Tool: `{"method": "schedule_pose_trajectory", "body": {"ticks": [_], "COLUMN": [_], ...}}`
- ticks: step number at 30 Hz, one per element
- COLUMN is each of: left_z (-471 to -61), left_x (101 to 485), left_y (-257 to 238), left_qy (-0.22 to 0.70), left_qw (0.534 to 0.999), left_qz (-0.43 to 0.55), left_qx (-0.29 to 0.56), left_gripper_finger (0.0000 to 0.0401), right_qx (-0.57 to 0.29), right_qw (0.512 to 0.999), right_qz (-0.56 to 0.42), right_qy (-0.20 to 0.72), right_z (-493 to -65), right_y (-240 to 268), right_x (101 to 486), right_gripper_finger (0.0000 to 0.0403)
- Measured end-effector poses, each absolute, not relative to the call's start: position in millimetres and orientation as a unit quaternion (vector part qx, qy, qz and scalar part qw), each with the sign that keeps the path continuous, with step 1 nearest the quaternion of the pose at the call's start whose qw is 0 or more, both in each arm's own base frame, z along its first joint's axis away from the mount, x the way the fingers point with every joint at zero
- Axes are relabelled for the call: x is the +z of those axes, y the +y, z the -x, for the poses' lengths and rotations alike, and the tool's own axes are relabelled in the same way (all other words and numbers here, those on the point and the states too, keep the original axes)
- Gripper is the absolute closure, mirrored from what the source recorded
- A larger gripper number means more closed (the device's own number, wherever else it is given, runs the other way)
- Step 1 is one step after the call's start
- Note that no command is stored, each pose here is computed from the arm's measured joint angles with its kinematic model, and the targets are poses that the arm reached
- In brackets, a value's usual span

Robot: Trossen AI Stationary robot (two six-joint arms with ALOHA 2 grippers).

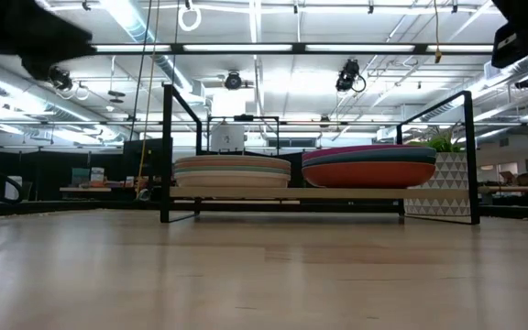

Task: Place and stack plates onto a shelf
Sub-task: Return to Home Position

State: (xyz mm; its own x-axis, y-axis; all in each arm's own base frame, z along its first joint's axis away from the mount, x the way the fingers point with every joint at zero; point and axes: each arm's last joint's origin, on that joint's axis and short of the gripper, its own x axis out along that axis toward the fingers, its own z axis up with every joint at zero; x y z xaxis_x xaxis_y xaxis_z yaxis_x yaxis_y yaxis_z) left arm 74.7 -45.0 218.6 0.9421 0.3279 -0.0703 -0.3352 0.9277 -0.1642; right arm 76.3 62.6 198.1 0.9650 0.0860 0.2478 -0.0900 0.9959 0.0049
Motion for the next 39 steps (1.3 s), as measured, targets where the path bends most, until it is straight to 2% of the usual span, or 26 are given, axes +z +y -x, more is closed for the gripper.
{"method": "schedule_pose_trajectory", "body": {"ticks": [3, 8, 11, 17, 23, 30, 36, 39], "left_z": [-79, -84, -86, -90, -95, -101, -102, -102], "left_x": [222, 216, 206, 196, 195, 180, 166, 161], "left_y": [-50, -57, -56, -50, -42, -36, -35, -34], "left_qy": [-0.005, -0.092, -0.124, -0.142, -0.138, -0.064, 0.006, 0.031], "left_qw": [0.989, 0.996, 0.99, 0.985, 0.986, 0.996, 0.997, 0.996], "left_qz": [0.055, -0.019, -0.062, -0.071, -0.065, -0.045, -0.07, -0.083], "left_qx": [0.136, 0.01, -0.022, -0.063, -0.061, -0.046, -0.036, -0.029], "left_gripper_finger": [0.026, 0.026, 0.026, 0.026, 0.026, 0.026, 0.026, 0.026], "right_qx": [0.094, 0.242, 0.285, 0.29, 0.281, 0.283, 0.295, 0.295], "right_qw": [0.986, 0.953, 0.937, 0.937, 0.945, 0.952, 0.952, 0.952], "right_qz": [-0.003, 0.029, 0.043, 0.038, 0.044, 0.062, 0.075, 0.081], "right_qy": [-0.138, -0.182, -0.195, -0.19, -0.161, -0.103, -0.017, -0.008], "right_z": [-74, -69, -68, -68, -70, -73, -74, -74], "right_y": [63, 70, 72, 73, 73, 74, 75, 75], "right_x": [199, 201, 201, 200, 195, 183, 166, 164], "right_gripper_finger": [0.0325, 0.0325, 0.0325, 0.0325, 0.0325, 0.0325, 0.0325, 0.0325]}}
